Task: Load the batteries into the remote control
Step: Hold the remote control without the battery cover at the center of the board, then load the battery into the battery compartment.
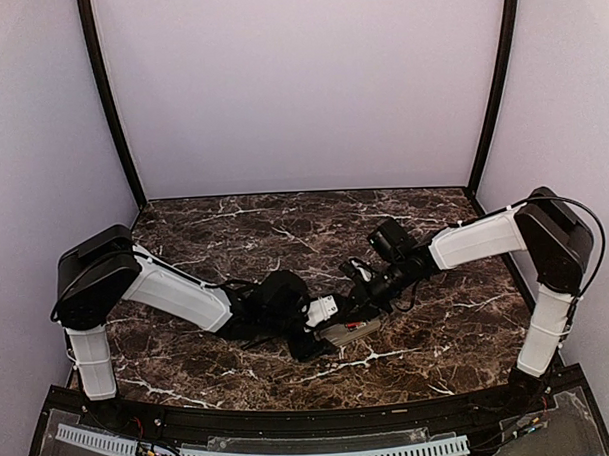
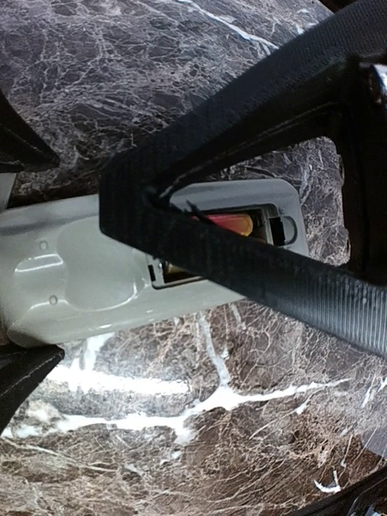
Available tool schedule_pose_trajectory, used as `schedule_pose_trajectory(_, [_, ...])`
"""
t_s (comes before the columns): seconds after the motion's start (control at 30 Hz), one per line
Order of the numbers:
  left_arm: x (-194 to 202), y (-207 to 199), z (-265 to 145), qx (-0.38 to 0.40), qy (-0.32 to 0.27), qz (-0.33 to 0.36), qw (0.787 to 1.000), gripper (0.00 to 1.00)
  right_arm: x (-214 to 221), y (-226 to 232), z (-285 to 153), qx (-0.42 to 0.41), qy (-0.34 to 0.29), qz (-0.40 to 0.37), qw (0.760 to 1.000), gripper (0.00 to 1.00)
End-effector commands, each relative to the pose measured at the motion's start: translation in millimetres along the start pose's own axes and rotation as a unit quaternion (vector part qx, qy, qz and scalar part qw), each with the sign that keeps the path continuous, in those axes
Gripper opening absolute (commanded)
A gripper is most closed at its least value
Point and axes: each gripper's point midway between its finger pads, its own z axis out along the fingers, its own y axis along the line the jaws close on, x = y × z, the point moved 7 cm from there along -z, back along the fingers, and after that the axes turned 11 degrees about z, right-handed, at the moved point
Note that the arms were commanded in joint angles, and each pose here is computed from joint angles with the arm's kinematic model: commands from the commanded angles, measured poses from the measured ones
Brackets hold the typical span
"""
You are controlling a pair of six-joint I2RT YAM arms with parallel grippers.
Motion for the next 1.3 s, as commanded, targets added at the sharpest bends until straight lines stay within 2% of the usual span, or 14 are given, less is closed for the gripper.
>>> schedule_pose_trajectory(0.0, [5,-4,4,0.017,0.008,-0.001,1.000,0.69,1,0,3,0.014,0.000,0.004,1.000,0.00])
schedule_pose_trajectory(0.87, [4,-4,5,0.023,0.014,0.001,1.000,0.47,1,-9,4,0.046,0.005,0.007,0.999,0.00])
schedule_pose_trajectory(1.1, [7,-3,5,0.019,0.018,-0.004,1.000,0.32,1,-15,-4,0.047,-0.002,0.013,0.999,0.00])
schedule_pose_trajectory(1.27, [7,-3,5,0.019,0.019,-0.001,1.000,0.15,-3,-24,-13,0.054,-0.009,0.017,0.998,0.00])
